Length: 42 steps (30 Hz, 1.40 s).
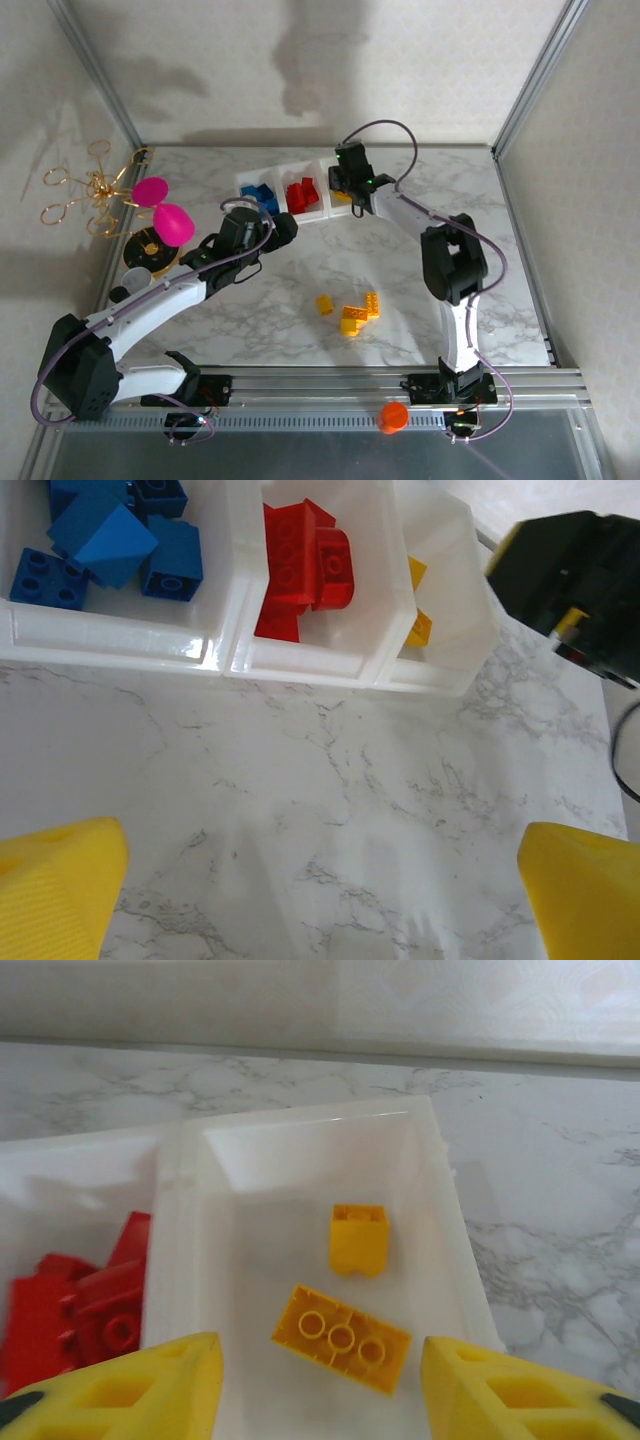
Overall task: Sort the legos into containers by color
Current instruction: Place the lego in the container, then pick up the lego from the bottom-center of the table.
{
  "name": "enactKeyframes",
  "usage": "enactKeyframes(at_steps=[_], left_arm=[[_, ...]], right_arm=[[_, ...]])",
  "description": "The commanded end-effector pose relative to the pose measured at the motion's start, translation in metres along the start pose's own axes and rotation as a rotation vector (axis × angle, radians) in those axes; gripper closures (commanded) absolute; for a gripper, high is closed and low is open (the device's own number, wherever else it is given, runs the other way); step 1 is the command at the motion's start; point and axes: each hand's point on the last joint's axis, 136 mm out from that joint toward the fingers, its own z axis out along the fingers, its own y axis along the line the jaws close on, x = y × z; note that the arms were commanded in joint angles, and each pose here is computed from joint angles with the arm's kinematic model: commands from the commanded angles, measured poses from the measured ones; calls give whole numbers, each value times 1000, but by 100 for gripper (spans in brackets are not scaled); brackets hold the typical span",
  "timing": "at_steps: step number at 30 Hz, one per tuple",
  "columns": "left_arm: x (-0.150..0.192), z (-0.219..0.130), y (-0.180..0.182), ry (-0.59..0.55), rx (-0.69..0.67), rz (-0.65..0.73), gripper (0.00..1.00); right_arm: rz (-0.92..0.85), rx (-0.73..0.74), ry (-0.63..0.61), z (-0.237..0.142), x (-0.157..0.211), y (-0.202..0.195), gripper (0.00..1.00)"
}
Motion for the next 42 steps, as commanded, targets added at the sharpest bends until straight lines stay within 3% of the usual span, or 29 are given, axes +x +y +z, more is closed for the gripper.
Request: enactKeyframes(at_steps=[1, 7, 19, 28, 35, 42], left_arm=[[6, -14, -4, 21, 43, -7, 0], [18, -29, 7, 55, 31, -1, 0], [54, -57, 38, 157, 6, -8, 0], [71, -54, 58, 187, -31, -50, 0], [77, -54, 70, 182, -61, -67, 0], [79, -54, 75, 179, -68, -83, 0]], right_arm=[[19, -72, 14, -43, 4, 14, 44], [28, -182, 142, -98, 58, 31, 38], [-90, -210, 433, -168, 186, 54, 28], [-194, -202, 573, -178, 257, 81, 26], [-257, -182, 617, -168, 286, 95, 36], [-270, -169, 604, -157, 291, 101, 47]])
